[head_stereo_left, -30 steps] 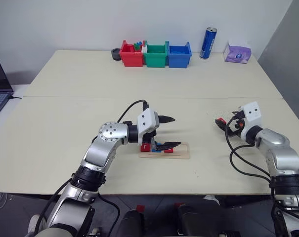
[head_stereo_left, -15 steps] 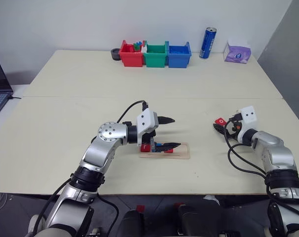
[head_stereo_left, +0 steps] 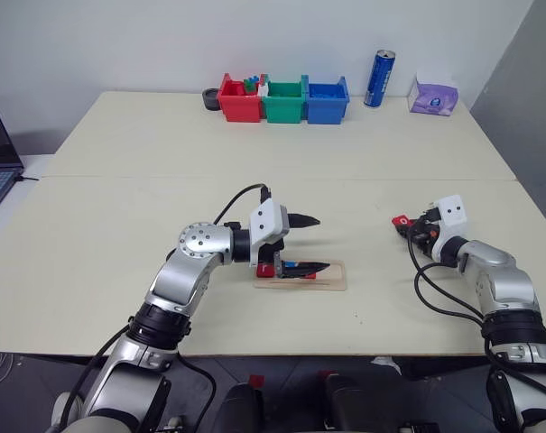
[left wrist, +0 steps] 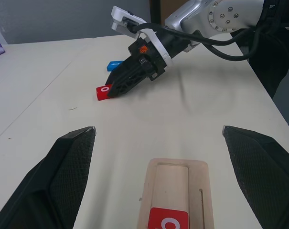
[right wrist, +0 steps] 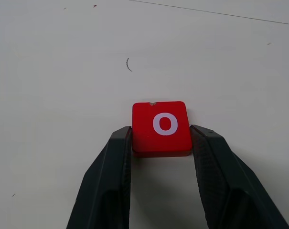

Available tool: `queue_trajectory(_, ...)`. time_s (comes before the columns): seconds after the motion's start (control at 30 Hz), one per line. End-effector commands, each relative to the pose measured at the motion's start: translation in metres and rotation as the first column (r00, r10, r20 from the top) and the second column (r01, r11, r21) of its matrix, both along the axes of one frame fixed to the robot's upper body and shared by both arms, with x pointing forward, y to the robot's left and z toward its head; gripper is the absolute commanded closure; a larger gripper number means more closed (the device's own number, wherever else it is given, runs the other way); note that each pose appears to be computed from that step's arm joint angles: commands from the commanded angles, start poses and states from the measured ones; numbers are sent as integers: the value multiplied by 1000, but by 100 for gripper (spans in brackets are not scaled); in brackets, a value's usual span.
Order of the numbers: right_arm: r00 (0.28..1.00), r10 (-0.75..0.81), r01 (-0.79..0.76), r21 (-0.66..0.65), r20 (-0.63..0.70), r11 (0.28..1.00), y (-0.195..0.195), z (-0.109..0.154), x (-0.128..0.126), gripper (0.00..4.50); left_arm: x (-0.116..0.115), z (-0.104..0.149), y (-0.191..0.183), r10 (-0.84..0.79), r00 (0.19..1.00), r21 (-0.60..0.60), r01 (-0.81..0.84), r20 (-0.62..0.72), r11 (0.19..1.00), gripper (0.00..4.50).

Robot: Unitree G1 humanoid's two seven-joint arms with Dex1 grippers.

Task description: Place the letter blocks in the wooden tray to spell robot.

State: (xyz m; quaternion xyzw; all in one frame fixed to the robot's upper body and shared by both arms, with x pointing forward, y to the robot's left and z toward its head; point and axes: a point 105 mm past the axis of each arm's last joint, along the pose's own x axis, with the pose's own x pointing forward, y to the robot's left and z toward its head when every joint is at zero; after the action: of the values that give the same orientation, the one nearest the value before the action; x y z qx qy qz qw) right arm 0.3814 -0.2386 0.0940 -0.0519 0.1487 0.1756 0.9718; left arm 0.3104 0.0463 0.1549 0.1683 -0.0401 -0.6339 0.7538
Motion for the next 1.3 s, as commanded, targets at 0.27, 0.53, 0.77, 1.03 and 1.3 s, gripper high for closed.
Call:
queue_trajectory(0.27,997,-71,71,-33,8,997,33,21,-47,306,-17,0,16,-71,997,51,70,25,996,0)
queue_trajectory(0.53,963,-233,233,-21,-133,972,86,-2,-106,306,-21,-2,22,-87,996,75,85,16,994,0)
queue_trajectory(0.77,928,-331,335,-6,-173,942,91,-4,-116,306,-20,-3,24,-76,997,84,74,18,994,0)
queue_trajectory(1.03,952,-268,283,86,-150,955,103,16,-114,98,-15,-4,25,-65,998,93,63,21,994,0)
queue_trajectory(1.3,975,-168,149,136,146,980,102,90,-89,2,-16,-3,25,-81,997,93,79,20,993,0)
